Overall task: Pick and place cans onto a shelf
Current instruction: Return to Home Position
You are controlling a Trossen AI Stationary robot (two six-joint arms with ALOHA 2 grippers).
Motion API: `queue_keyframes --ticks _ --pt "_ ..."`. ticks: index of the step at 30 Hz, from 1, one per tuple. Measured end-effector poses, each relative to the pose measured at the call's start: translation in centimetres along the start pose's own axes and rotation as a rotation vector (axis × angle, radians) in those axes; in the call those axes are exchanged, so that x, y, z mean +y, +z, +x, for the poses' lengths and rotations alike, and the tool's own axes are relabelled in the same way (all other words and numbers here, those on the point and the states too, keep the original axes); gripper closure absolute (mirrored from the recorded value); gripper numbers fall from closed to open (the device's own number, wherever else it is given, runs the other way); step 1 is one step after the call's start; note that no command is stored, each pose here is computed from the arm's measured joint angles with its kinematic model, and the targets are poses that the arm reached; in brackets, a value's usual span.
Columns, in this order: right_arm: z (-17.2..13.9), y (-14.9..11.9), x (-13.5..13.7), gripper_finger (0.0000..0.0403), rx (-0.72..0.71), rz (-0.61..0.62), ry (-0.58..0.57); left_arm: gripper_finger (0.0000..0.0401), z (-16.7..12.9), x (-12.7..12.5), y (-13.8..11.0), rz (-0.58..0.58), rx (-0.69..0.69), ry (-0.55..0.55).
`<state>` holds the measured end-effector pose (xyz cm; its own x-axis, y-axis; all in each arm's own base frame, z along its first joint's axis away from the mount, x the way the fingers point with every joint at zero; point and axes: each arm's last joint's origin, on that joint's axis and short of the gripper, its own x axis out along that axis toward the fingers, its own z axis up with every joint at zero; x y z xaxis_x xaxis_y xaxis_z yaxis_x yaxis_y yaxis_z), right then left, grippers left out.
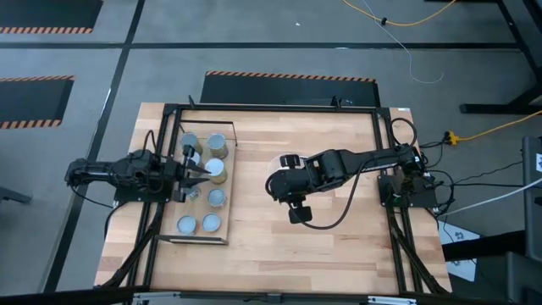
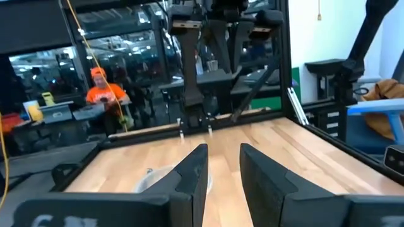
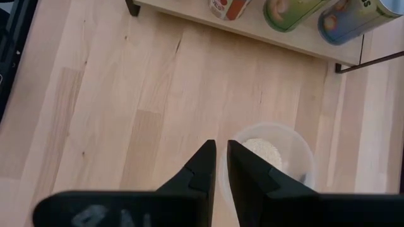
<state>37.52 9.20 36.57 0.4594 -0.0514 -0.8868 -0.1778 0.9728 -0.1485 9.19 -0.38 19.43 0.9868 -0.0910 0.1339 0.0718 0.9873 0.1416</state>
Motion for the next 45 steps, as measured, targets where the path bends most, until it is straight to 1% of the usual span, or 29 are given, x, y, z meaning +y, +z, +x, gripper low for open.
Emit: queue_keyframes --ticks 7,14,22,28,32,35,40,42,45 --pt "0.0 0.0 0.0 0.0357 0.0 0.0 0.0 0.0316 0.2 -0.2 -1.5 0.0 -0.009 0.005" --pt "-0.4 -0.4 -0.1 0.0357 0.02 -0.001 0.0 0.0316 0.2 -0.2 -1.5 0.0 -0.014 0.006" --pt "-4.7 -2.2 -0.8 0.0357 0.005 0.08 0.0 0.0316 0.2 -0.2 -1.5 0.0 -0.013 0.006" --pt "-8.7 -3.9 -1.4 0.0357 -0.067 0.092 0.001 0.0316 0.2 -0.2 -1.5 -0.012 -0.012 0.006" --pt "-10.3 -5.9 -1.8 0.0357 -0.134 0.102 -0.071 0.0316 0.2 -0.2 -1.5 -0.029 -0.01 0.006" --pt "-10.3 -8.1 -1.8 0.0357 -0.204 0.122 -0.113 0.0316 0.2 -0.2 -1.5 -0.048 -0.007 0.006" --pt "-8.5 -13.1 -1.5 0.0357 -0.352 0.175 -0.102 0.0316 0.2 -0.1 -2.0 -0.074 0.04 0.034" --pt "-7.5 -15.2 -1.4 0.0357 -0.433 0.199 -0.099 0.0316 0.2 -0.1 -2.2 -0.097 0.063 0.058" --pt "-6.0 -18.2 -1.3 0.0357 -0.551 0.231 -0.093 0.0316 0.2 -0.1 -2.3 -0.106 0.075 0.063"
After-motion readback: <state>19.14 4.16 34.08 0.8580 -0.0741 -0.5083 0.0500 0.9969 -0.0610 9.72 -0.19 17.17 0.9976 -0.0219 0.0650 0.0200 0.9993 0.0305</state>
